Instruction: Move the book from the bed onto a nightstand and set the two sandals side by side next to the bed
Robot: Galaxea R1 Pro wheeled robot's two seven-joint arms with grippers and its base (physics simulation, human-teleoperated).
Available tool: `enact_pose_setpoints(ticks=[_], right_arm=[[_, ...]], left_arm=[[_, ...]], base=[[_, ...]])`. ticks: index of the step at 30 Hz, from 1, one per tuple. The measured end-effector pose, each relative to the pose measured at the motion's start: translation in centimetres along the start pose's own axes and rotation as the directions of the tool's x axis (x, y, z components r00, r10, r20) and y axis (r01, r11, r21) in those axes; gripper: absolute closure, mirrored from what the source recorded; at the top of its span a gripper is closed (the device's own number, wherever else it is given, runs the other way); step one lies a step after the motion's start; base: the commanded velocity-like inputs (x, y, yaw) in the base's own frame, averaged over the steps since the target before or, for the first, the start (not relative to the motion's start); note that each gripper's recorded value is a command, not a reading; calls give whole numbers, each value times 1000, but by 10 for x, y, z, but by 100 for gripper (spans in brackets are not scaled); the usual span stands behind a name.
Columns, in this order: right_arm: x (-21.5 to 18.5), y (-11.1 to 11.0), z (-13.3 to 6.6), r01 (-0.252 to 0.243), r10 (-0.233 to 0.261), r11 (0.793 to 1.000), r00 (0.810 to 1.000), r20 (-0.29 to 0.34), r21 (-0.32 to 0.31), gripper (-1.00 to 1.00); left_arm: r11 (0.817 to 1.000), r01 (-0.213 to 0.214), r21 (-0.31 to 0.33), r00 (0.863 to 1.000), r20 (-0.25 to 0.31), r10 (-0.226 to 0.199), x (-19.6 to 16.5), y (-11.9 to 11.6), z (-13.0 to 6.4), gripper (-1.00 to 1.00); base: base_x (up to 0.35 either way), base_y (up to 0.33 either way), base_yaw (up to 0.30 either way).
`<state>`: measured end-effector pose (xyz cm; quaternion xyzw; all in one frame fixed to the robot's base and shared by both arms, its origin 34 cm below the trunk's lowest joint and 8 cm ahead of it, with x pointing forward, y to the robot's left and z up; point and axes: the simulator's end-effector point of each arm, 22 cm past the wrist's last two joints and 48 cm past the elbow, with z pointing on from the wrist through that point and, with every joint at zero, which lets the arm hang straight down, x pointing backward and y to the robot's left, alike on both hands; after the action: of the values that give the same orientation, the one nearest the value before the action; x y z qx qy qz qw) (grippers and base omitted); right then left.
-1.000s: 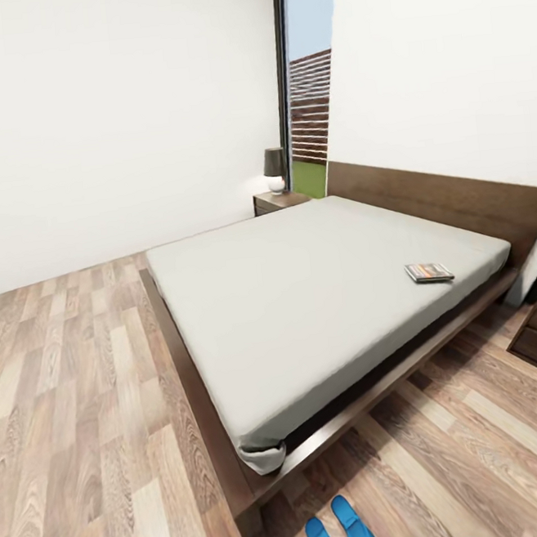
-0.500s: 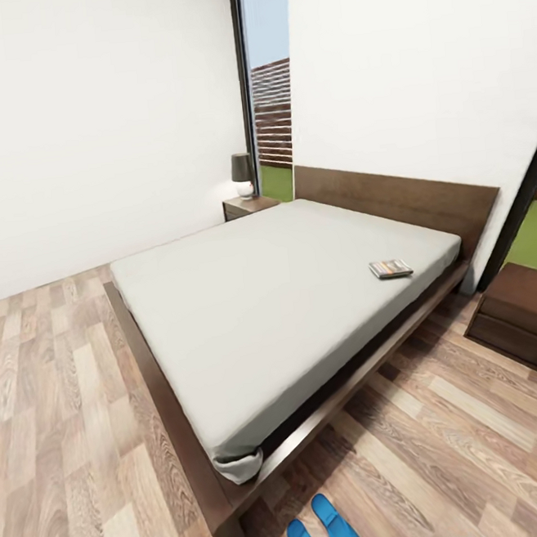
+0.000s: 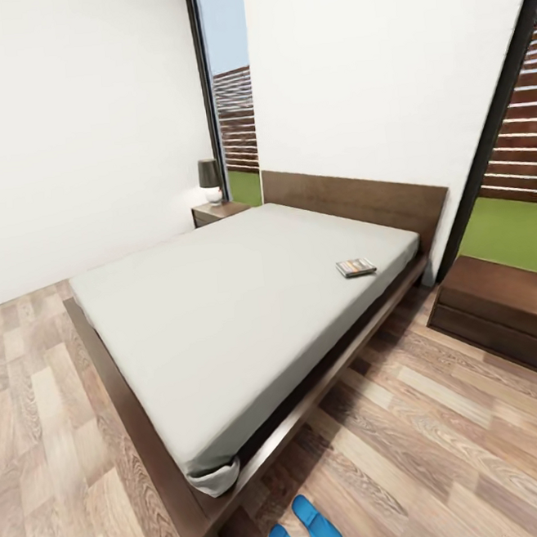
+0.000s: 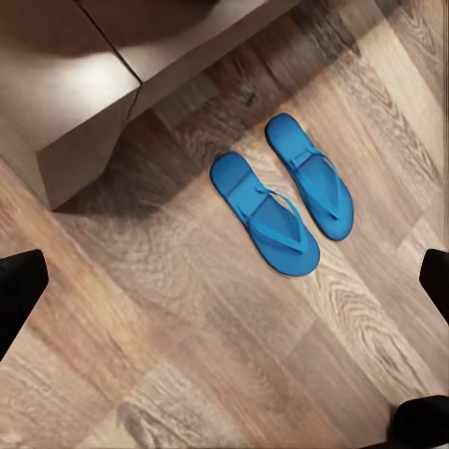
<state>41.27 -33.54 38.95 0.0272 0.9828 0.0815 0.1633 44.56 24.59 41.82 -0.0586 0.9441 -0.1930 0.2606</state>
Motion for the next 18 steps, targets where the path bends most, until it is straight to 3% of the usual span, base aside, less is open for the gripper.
enact_pose_setpoints(ticks=[18], right_arm=[[-4,1,-1,2,-1,1000,1000,9,-1,-100]], left_arm=[[1000,-4,2,1000,9,4,-4,-1,-1,-100]], base=[[0,0,-250]])
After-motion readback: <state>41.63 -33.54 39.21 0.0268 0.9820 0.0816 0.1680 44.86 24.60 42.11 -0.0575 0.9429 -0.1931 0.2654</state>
